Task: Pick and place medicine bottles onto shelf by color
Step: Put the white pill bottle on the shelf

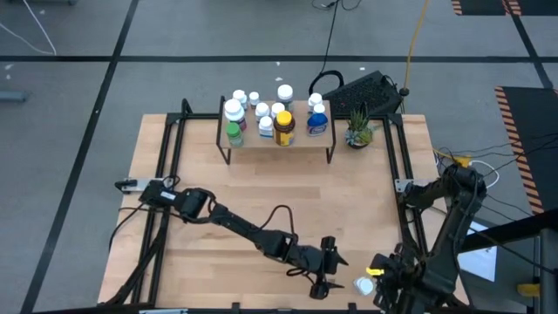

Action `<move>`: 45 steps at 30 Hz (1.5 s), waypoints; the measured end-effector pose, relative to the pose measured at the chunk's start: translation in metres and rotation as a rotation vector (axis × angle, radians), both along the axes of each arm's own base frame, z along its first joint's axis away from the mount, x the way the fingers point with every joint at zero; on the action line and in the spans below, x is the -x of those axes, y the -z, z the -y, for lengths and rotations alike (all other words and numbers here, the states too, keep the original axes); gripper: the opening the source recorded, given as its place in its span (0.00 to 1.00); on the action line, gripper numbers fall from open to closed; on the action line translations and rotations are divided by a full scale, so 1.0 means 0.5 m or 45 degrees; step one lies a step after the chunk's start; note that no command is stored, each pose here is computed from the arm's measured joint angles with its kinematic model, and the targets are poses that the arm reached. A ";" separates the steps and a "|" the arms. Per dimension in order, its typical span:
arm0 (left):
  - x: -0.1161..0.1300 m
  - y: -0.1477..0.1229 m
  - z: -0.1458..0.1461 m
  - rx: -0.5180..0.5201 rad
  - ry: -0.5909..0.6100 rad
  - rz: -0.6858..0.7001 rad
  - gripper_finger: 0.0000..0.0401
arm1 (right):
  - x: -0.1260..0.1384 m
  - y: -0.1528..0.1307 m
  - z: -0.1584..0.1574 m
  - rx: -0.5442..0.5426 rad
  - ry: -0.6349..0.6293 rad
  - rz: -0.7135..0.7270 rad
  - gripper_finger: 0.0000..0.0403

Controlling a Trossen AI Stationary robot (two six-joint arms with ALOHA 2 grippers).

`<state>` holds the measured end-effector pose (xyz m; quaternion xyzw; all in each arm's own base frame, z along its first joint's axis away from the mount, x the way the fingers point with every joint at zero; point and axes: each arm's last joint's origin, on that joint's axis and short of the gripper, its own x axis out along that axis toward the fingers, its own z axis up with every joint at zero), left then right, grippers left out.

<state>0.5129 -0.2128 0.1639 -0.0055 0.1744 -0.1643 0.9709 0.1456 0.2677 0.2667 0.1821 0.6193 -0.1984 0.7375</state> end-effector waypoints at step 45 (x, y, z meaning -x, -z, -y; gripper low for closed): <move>0.006 0.014 0.001 -0.088 -0.032 -0.072 0.81 | -0.036 0.144 0.011 -0.211 -0.029 0.029 0.78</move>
